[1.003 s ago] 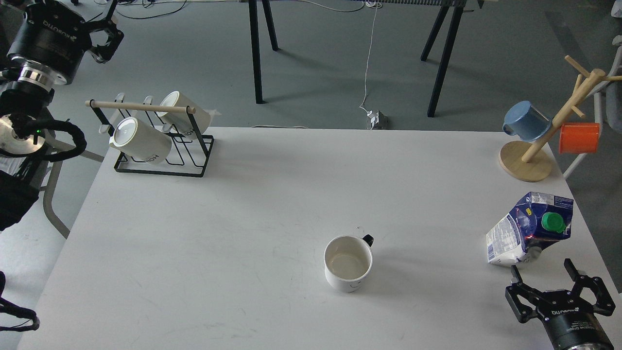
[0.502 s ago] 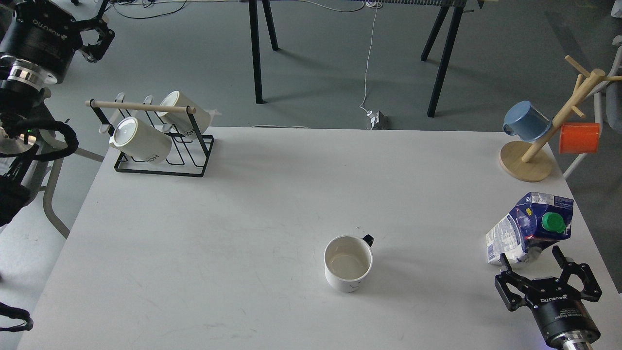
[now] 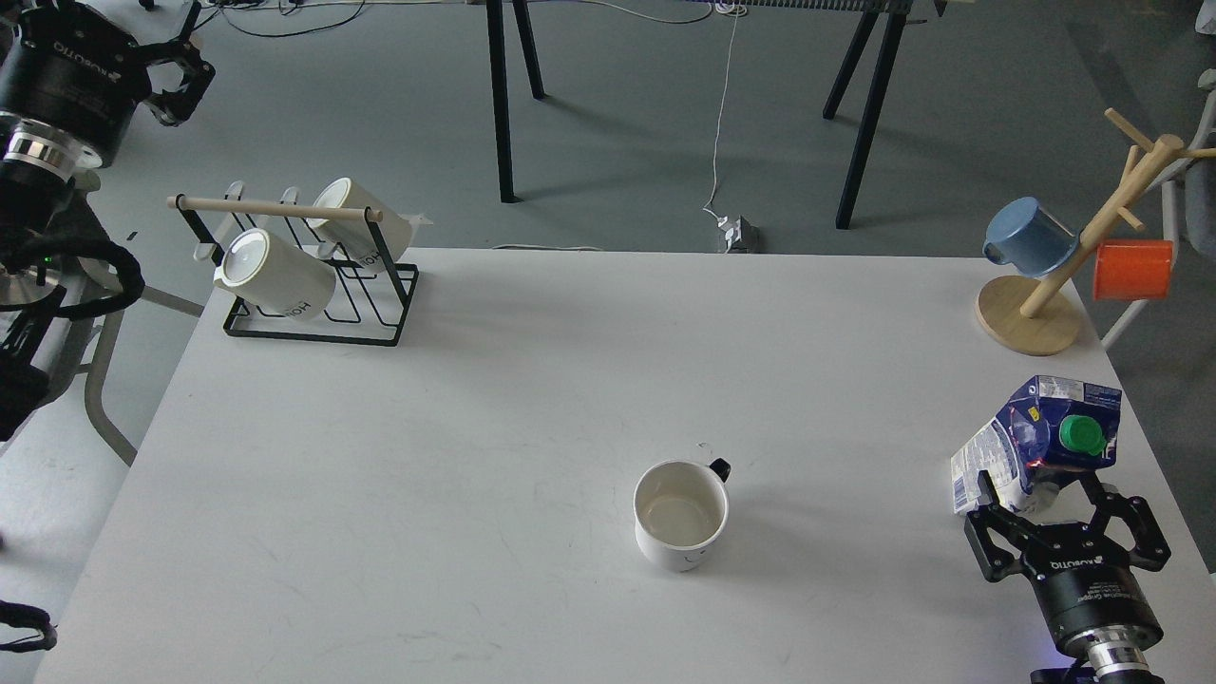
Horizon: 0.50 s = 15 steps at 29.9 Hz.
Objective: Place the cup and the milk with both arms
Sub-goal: 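Grasp the milk carton with the right gripper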
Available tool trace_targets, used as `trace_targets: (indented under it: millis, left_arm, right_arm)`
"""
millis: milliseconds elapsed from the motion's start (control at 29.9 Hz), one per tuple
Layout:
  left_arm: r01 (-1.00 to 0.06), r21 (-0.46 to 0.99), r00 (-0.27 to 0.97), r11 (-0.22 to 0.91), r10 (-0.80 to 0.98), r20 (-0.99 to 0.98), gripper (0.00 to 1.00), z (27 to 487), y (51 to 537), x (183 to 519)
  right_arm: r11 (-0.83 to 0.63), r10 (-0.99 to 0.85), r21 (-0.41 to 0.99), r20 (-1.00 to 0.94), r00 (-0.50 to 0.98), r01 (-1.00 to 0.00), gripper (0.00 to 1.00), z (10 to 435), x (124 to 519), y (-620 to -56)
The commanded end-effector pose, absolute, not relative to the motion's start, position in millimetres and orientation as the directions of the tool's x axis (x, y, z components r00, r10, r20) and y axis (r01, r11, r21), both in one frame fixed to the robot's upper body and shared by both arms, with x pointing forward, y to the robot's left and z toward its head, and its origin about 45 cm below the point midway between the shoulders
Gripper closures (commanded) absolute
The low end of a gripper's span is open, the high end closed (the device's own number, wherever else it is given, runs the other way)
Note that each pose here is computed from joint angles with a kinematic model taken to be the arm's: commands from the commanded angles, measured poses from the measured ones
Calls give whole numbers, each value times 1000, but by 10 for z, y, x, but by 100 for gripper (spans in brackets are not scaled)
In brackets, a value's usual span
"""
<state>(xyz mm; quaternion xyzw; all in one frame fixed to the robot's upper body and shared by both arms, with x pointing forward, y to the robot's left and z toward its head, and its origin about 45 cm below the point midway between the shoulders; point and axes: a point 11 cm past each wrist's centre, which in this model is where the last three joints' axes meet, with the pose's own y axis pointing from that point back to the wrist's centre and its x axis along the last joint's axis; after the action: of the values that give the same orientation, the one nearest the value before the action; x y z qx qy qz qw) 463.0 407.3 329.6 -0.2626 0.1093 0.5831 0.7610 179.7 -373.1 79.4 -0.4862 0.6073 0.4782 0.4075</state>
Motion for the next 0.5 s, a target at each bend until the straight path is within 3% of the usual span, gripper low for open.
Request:
trace_targets:
  millis: [0,167,401,468]
  left_arm:
    - [-945,-275,292,176,835,-466,1,3327,4113,4624]
    - [-944,-281,288,171,843,-454,1,3388,4172,4618]
    - [-945,-284,282,164,846,-452,1,3397,4191,4615]
    - [-945,-284,281,163,847,-451,1,3400,4198,4613]
  right_arm:
    - [71,-202,177,-961,-188,-982,19,801,1844,-3733]
    - [71,-205,174,-961,-186,-982,34,794,1883,-3738]
    - [70,-208,184,-958,-195,-980,63,763,1865,-3735]
    - [63,-204,180,-960,-190,-982,67,773,1873,-3704]
